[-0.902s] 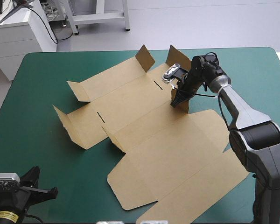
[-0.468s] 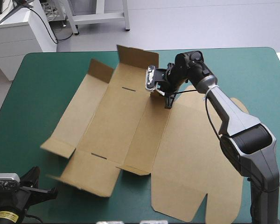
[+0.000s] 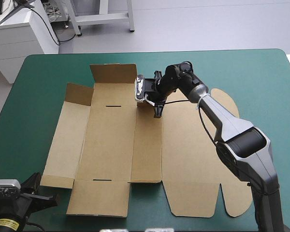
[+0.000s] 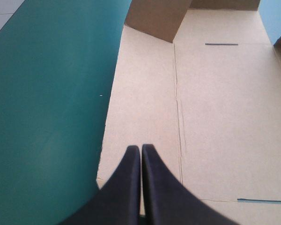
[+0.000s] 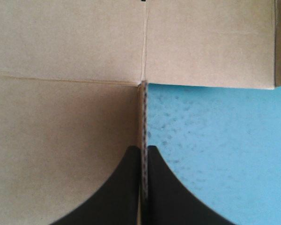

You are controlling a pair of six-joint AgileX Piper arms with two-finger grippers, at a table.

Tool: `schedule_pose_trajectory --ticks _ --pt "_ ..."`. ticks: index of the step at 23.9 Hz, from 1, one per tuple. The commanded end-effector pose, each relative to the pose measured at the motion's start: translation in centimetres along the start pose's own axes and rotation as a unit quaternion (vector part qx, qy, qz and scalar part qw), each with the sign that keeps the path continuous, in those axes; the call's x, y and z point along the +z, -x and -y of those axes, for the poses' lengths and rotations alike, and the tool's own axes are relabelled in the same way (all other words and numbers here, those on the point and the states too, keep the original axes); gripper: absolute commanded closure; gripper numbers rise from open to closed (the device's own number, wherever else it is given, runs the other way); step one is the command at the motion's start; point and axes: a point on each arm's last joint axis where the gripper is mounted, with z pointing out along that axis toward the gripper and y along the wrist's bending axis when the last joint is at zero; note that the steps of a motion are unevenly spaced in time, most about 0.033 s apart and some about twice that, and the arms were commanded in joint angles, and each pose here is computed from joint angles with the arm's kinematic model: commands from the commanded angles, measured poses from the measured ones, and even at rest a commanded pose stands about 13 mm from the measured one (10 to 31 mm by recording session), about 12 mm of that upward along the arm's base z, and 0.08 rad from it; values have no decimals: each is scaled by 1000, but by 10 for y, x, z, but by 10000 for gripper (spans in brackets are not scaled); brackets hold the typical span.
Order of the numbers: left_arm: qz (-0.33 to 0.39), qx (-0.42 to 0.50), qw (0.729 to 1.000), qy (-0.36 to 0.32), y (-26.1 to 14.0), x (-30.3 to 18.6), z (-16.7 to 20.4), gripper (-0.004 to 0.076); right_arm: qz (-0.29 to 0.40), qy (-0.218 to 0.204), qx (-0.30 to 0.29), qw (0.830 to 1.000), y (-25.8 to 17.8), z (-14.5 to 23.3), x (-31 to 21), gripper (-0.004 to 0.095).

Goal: Fold the box

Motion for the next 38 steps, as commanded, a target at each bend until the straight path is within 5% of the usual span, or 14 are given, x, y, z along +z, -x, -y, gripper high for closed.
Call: schedule_pose_trajectory --ticks 1,4,9,15,19,21,25,30,32,35,38 --pt "42 -1 999 -2 13 -3 1 732 49 -55 7 997 20 10 -34 840" --pt "42 -1 999 -2 13 -3 1 732 50 -56 15 997 20 10 -35 636" --pt "42 -1 999 -2 13 -3 1 732 58 -65 45 995 23 13 -44 158" --pt "42 -1 999 -2 13 -3 1 732 56 -105 160 980 34 25 -87 71" --pt "42 -1 999 -2 13 -3 1 732 51 -140 278 949 34 30 -117 169" --pt "42 -1 999 -2 13 -3 1 732 26 -154 349 924 29 31 -126 361" --pt "43 0 999 -1 13 -3 0 732 -28 -182 438 880 16 30 -129 933" --pt "43 -1 999 -1 13 -3 1 673 -20 -192 495 847 0 33 -153 927" --pt "43 -1 999 -1 13 -3 1 501 -31 -182 503 844 -7 27 -157 927" --pt "43 -1 999 -1 13 -3 1 121 -63 -164 504 846 -22 5 -157 927" --pt "43 0 999 -1 13 -3 0 70 -46 -172 506 844 -28 -13 -163 927"
